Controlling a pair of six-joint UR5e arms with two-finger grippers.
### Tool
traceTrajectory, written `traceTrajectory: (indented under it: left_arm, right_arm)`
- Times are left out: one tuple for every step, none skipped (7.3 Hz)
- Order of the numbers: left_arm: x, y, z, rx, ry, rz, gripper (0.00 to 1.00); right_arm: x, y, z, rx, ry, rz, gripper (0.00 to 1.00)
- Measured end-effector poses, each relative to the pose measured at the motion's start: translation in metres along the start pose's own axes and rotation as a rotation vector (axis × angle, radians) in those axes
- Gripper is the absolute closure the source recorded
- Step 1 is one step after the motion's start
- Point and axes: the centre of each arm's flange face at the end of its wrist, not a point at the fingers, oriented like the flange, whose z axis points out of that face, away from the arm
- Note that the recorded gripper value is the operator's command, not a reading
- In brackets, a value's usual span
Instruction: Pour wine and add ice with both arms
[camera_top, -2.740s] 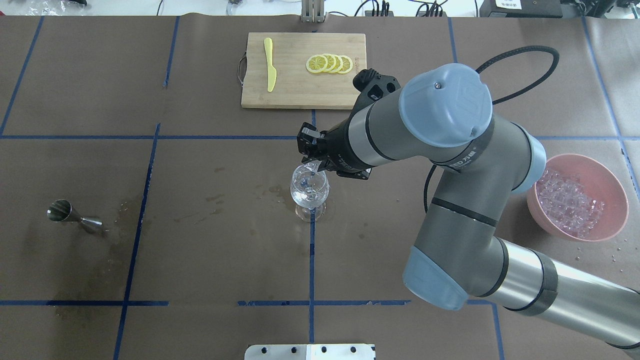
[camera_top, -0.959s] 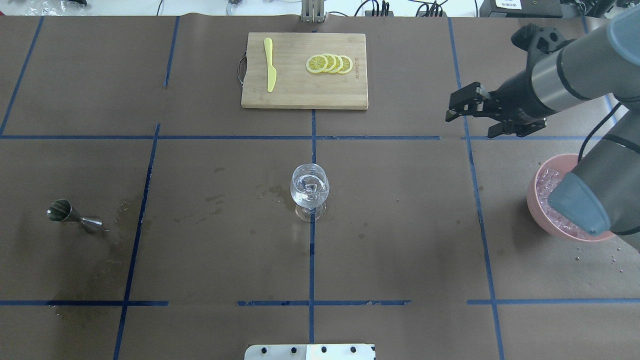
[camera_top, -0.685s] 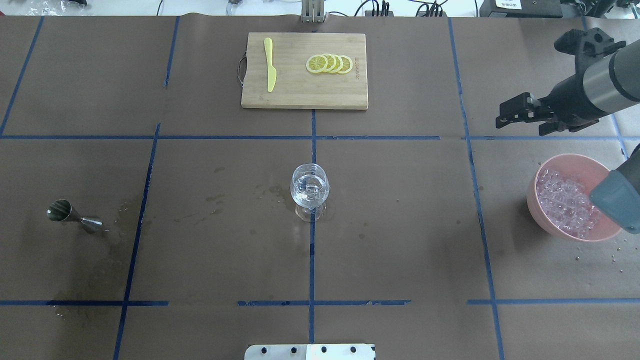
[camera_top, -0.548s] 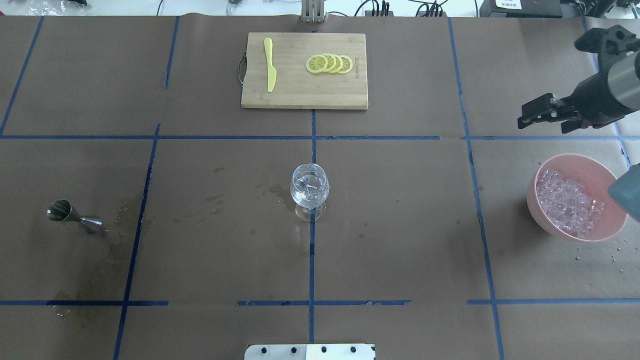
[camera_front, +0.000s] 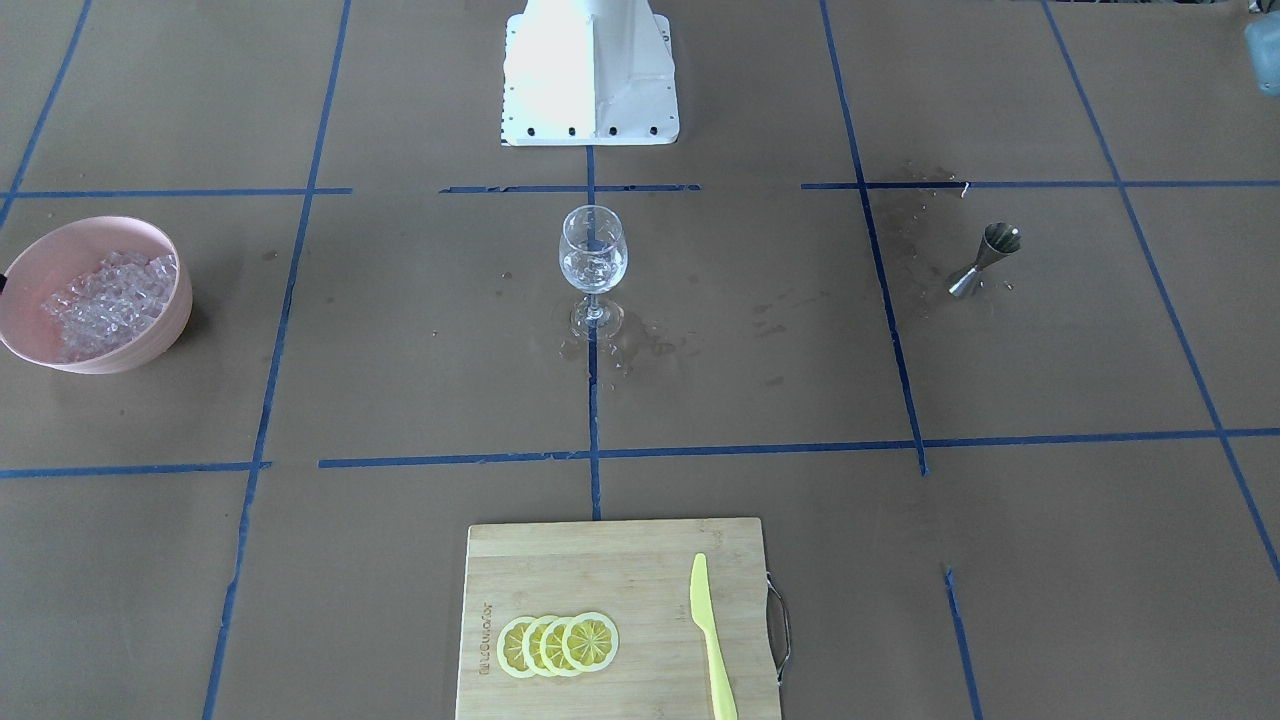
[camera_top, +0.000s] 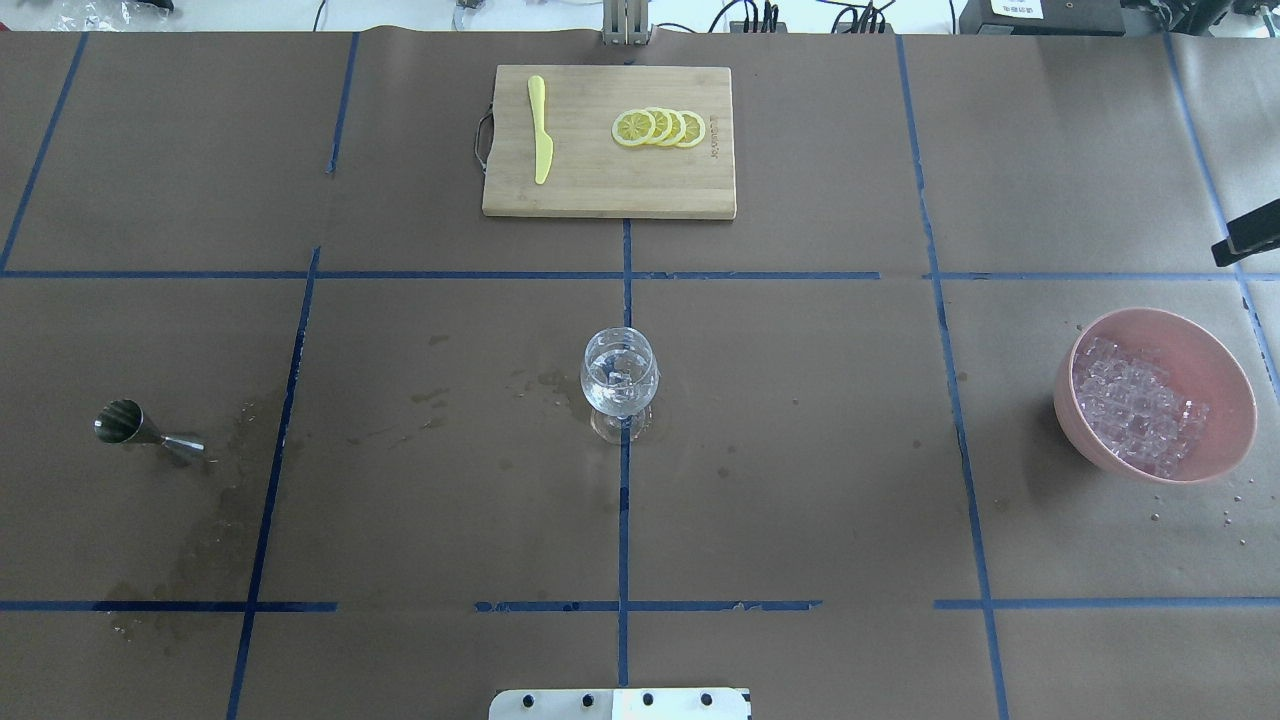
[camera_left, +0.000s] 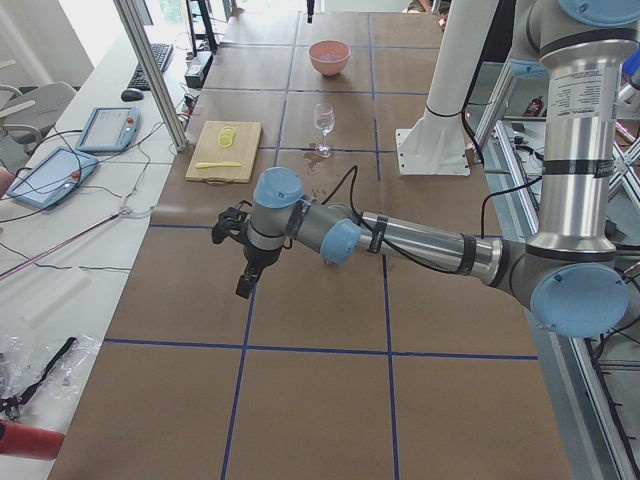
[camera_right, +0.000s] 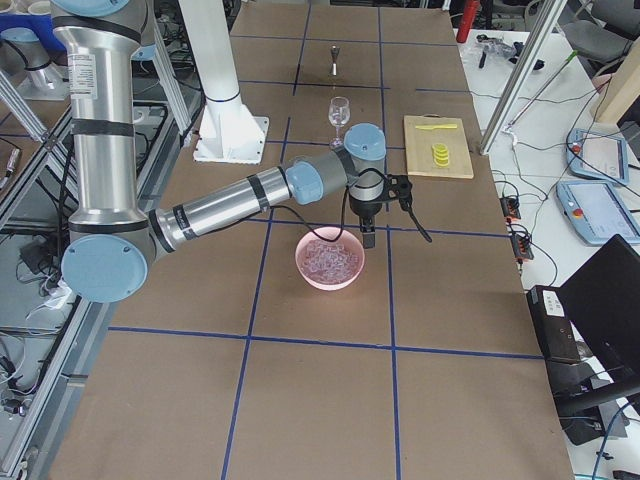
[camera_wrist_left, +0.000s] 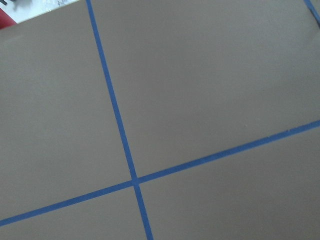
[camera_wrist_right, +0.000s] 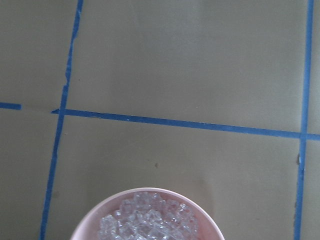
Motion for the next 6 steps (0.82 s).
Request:
traceTrajectory:
  left_arm:
    - [-0.006, -0.006, -0.009, -0.017, 0.006, -0.012, 0.00]
    - [-0.007, -0.003, -0.011, -0.028, 0.035, -0.022, 0.00]
    - [-0.008, 0.001, -0.010, -0.037, 0.060, -0.030, 0.00]
    - [-0.008, 0.005, -0.010, -0.041, 0.073, -0.035, 0.00]
    - [-0.008, 0.007, -0.009, -0.044, 0.078, -0.037, 0.00]
    - [-0.008, 0.008, -0.009, -0.046, 0.084, -0.040, 0.00]
  right_arm:
    - [0.025, 0.003, -0.003, -0.005, 0.000, -0.017, 0.00]
    - [0.046, 0.005, -0.005, -0.010, 0.000, -0.030, 0.00]
    - [0.061, 0.005, -0.008, -0.017, 0.005, -0.045, 0.00]
    - [0.072, 0.004, -0.010, -0.024, 0.012, -0.056, 0.00]
    - [0.078, 0.003, -0.013, -0.030, 0.020, -0.061, 0.00]
    - [0.082, 0.002, -0.014, -0.034, 0.026, -0.066, 0.00]
